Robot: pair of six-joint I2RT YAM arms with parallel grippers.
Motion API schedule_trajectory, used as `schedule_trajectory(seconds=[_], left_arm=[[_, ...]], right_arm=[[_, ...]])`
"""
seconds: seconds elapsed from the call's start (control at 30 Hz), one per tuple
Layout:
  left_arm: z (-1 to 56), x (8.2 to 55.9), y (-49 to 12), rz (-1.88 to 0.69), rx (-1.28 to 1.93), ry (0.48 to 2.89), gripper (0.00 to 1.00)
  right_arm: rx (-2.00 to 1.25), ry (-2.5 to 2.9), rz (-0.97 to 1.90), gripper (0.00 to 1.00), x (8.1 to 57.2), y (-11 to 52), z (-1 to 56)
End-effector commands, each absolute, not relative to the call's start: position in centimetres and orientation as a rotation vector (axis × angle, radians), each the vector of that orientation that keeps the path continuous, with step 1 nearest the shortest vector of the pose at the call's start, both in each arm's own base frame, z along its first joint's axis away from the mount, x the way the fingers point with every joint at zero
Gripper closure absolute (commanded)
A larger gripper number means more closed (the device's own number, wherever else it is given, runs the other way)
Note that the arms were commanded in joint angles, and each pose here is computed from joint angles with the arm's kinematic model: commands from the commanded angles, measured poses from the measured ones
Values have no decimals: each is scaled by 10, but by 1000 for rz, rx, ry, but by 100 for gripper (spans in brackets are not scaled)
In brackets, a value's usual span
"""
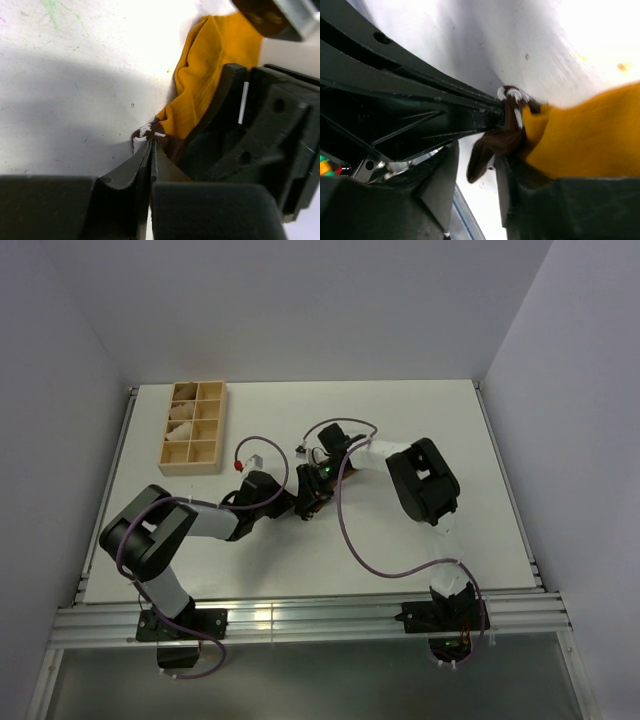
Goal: Roll the socks
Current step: Roll the sock at the center of the board.
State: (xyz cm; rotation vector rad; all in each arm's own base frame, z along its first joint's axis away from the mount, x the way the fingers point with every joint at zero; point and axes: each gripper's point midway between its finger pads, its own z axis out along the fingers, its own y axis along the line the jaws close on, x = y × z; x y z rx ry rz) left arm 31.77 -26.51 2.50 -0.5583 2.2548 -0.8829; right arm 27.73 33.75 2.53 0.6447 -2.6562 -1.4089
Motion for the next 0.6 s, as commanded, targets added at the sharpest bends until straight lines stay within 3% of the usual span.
schedule_trajectory(seconds=[0.0, 0.57], left_arm=[[-7, 305, -248, -720, -586, 2352, 91], [-3, 307, -248, -704, -594, 2348, 92]], right_arm=[[700, -2866, -1192, 54, 291, 317, 10], [824, -3457, -772, 50, 328, 265, 74]])
